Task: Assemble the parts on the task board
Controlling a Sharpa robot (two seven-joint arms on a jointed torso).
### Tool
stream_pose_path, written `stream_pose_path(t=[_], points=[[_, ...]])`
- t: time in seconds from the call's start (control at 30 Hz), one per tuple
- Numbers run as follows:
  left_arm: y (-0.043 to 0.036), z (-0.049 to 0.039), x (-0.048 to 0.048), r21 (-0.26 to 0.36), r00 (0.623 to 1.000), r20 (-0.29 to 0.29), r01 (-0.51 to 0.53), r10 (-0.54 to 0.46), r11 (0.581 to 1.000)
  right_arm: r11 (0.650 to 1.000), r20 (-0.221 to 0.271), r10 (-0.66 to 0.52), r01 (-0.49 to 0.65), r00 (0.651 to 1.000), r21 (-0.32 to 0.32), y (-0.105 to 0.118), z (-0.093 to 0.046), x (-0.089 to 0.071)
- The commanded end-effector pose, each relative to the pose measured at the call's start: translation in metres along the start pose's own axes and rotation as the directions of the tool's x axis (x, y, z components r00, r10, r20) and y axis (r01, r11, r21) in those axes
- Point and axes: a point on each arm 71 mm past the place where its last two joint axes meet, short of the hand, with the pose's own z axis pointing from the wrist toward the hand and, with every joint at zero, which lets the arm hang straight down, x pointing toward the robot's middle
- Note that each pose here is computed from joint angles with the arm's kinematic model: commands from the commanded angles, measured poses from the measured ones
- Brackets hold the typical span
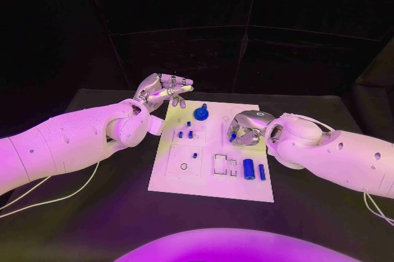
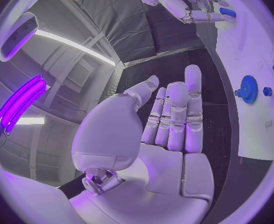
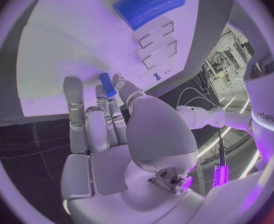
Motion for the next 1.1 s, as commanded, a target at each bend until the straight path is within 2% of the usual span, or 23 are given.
stream_pose_path(t=[0.03, 0.3, 0.4, 0.6, 0.77, 0.97, 1.1], points=[[-0.001, 0.0007, 0.0012, 0.004, 1.0, -0.01, 0.009, -0.009, 1.0, 1.0, -0.004, -0.024, 0.024, 1.0, 0.002, 0.0, 0.0, -0.001], [-0.0008, 0.0008, 0.0011, 0.003, 1.0, -0.01, 0.009, -0.009, 1.0, 1.0, 0.018, -0.023, 0.023, 1.0, -0.01, 0.002, 0.0, -0.002], [-0.0008, 0.0008, 0.0011, 0.003, 1.0, -0.01, 0.009, -0.009, 1.0, 1.0, 0.046, -0.008, 0.009, 0.999, -0.024, 0.003, 0.0, -0.004], [-0.0006, 0.0008, 0.0012, 0.003, 1.0, -0.01, 0.009, -0.009, 1.0, 0.998, 0.14, 0.046, -0.039, 0.989, -0.049, 0.004, -0.003, -0.011], [-0.0004, 0.0007, 0.0009, 0.002, 1.0, -0.01, 0.009, -0.009, 1.0, 0.997, 0.184, 0.065, -0.056, 0.981, -0.053, 0.003, -0.007, -0.015], [-0.0002, 0.0004, -0.0002, 0.0, 1.0, -0.008, 0.008, -0.008, 1.0, 0.995, 0.204, 0.084, -0.072, 0.975, -0.065, 0.005, -0.017, -0.018], [-0.0001, 0.0004, -0.0003, -0.001, 1.0, -0.008, 0.008, -0.008, 1.0, 0.987, 0.203, 0.132, -0.11, 0.97, -0.114, 0.021, -0.023, -0.019]])
